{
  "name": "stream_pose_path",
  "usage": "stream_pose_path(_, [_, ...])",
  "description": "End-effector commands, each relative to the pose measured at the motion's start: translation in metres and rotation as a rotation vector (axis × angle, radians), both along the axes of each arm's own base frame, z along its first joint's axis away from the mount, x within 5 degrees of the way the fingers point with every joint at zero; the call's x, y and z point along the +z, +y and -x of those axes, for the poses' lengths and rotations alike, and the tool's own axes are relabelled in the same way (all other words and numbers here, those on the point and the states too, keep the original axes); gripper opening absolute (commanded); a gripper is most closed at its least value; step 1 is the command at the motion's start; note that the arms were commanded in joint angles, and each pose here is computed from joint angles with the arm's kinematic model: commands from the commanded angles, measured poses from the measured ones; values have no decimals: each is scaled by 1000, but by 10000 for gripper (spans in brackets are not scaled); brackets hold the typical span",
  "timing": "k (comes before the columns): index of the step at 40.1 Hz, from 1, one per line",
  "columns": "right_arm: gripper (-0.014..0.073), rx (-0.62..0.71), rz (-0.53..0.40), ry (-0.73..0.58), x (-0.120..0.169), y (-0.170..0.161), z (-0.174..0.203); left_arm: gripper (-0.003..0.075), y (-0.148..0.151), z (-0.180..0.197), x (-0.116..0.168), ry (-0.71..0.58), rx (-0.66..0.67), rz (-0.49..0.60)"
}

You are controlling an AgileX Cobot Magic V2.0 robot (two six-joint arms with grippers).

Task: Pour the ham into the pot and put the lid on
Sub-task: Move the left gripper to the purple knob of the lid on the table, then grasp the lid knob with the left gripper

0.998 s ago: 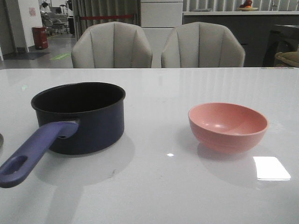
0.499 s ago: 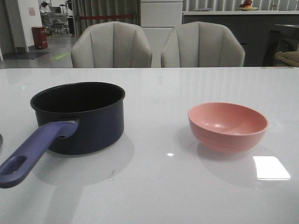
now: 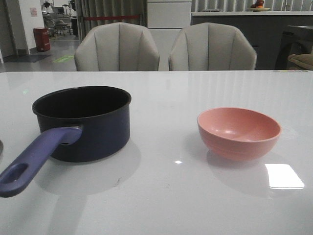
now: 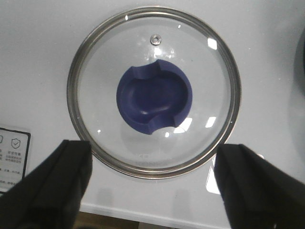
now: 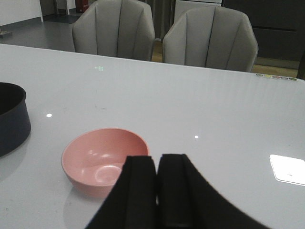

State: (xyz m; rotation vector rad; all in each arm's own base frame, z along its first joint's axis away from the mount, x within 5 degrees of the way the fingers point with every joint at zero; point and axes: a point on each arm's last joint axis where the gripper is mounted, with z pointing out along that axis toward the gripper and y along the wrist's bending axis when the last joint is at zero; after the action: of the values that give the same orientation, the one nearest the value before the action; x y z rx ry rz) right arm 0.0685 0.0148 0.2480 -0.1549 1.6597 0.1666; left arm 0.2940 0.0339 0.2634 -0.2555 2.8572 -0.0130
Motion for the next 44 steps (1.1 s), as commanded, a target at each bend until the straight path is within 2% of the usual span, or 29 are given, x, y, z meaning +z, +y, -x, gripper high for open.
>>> stream_pose_path(1, [146, -17, -11, -101, 16, -1, -1, 554, 2, -13, 14, -11, 1, 12])
stream_pose_path(11, [146, -17, -11, -101, 16, -1, -1, 559, 3, -37, -2, 80, -4, 28])
stream_pose_path(20, [146, -17, -11, -101, 16, -1, -1, 661, 4, -45, -20, 135, 3, 36])
stream_pose_path(44, [146, -17, -11, -102, 16, -1, -1, 659, 5, -68, -57, 203, 13, 72])
